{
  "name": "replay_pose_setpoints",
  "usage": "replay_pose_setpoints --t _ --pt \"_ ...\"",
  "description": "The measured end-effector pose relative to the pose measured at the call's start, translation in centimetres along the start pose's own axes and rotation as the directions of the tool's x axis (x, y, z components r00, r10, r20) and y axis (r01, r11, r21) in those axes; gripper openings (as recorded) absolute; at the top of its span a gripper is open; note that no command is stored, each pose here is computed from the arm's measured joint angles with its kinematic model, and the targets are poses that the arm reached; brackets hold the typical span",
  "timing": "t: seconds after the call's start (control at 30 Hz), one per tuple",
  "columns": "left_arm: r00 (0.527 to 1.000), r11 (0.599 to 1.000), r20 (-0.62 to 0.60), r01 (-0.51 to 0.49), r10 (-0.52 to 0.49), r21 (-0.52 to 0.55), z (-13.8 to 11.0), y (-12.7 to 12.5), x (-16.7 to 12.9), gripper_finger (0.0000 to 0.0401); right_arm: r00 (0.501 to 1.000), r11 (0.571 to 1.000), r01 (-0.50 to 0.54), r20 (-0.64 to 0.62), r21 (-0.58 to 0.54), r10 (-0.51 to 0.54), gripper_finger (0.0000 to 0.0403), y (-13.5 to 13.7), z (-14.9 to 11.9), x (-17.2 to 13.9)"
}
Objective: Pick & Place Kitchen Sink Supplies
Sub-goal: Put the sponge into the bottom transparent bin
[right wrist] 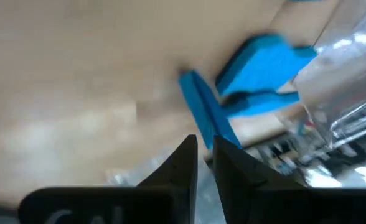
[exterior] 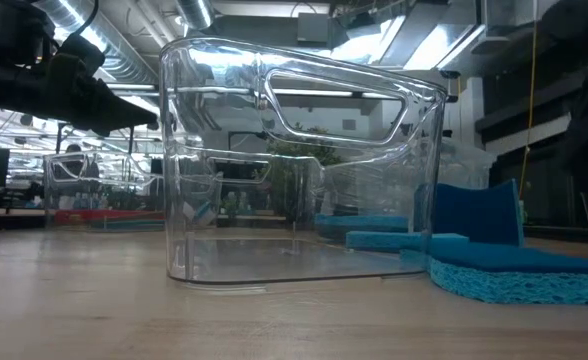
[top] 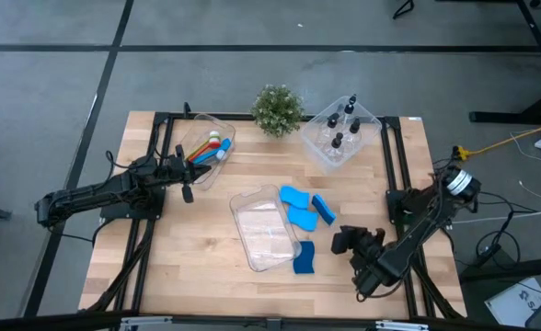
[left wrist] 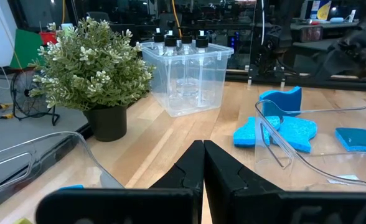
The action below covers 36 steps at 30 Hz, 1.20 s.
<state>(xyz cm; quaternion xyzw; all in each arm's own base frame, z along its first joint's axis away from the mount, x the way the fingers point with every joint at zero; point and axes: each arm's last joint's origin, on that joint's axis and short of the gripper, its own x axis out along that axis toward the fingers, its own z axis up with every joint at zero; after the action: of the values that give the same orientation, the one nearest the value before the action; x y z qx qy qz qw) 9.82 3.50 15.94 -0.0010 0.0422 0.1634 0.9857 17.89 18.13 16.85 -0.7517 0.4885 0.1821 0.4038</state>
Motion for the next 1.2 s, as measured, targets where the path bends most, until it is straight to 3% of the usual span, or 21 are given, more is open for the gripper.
replay_pose_setpoints --t 0.2,0.4,0.53,0.73,0.87,1.2 --pt "1.0 1.0 0.0 0.0 0.0 0.0 0.0 0.0 0.0 0.0002 0.984 0.988 0.036 -0.168 -0.149 -0.061 0.0051 0.9 1.6 1.5" --pt "1.0 1.0 0.0 0.0 0.0 0.0 0.0 0.0 0.0 0.0002 0.981 0.976 0.048 -0.175 -0.215 -0.087 0.0058 1.4 2.3 1.4" --pt "1.0 1.0 0.0 0.0 0.0 0.0 0.0 0.0 0.0 0.0002 0.981 0.957 0.056 -0.164 -0.286 -0.107 0.0098 1.7 2.6 0.8" --pt "1.0 1.0 0.0 0.0 0.0 0.0 0.0 0.0 0.0 0.0002 0.983 0.971 0.088 -0.136 -0.224 -0.121 0.018 1.6 3.0 0.8" --pt "1.0 1.0 0.0 0.0 0.0 0.0 0.0 0.0 0.0 0.0002 0.988 0.96 0.092 -0.098 -0.264 -0.122 0.0218 1.5 3.5 1.0" --pt "1.0 1.0 0.0 0.0 0.0 0.0 0.0 0.0 0.0 0.0002 0.989 0.949 0.092 -0.082 -0.302 -0.123 0.0234 1.9 3.7 2.4"
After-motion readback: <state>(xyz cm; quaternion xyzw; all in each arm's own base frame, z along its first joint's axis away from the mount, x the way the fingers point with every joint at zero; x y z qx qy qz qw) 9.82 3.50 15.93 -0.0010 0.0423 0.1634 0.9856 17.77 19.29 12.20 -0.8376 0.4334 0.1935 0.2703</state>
